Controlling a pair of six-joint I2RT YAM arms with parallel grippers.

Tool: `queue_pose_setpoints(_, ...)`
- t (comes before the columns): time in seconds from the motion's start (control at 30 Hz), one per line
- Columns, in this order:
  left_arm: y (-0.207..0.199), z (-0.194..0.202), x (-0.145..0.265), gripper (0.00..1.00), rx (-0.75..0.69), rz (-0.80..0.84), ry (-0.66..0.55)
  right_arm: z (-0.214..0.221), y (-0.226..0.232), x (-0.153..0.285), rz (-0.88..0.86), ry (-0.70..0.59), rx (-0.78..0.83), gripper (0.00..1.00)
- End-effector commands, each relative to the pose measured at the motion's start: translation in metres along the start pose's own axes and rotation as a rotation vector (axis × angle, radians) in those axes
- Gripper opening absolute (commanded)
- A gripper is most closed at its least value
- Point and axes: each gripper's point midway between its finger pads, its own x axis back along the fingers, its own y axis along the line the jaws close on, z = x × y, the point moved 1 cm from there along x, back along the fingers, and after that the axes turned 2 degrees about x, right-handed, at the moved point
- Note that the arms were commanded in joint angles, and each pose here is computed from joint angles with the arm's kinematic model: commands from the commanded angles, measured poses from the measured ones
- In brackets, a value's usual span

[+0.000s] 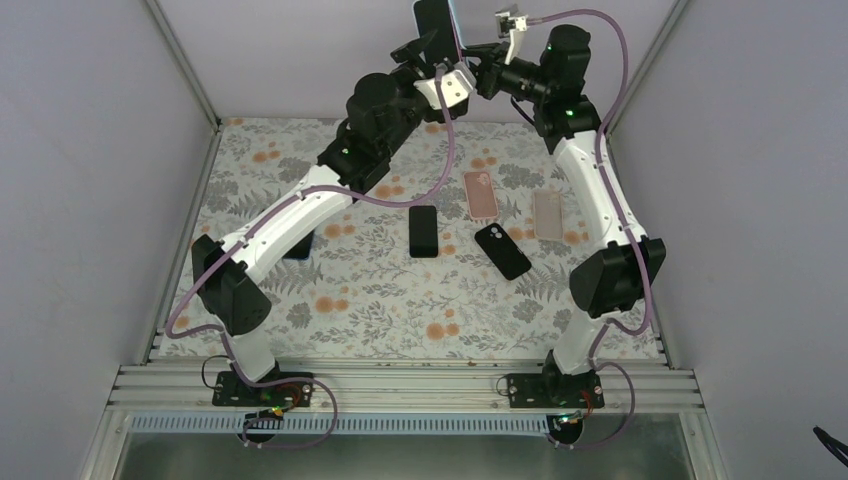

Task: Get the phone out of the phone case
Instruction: Remove the phone case from the phone.

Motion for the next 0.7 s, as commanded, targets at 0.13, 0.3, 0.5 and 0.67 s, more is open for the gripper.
queue_pose_setpoints(0.13, -0.015, 0.011, 0.002, 1.00, -0.014, 0.045, 0.020, -0.031, 0.021, 0.008, -0.032, -0.072, 0.100, 0.03)
queue_pose_setpoints(0.3, -0.015, 0.018, -0.001, 1.00, -0.034, 0.022, 0.039, -0.032, 0.025, 0.009, -0.037, -0.074, 0.101, 0.03)
queue_pose_setpoints(0.5, -0.004, 0.022, -0.004, 0.99, -0.017, -0.021, 0.052, -0.033, 0.029, 0.011, -0.041, -0.077, 0.111, 0.03)
queue_pose_setpoints(0.67, 0.003, 0.025, -0.005, 0.99, -0.028, -0.045, 0.062, -0.031, 0.029, 0.010, -0.046, -0.072, 0.110, 0.03)
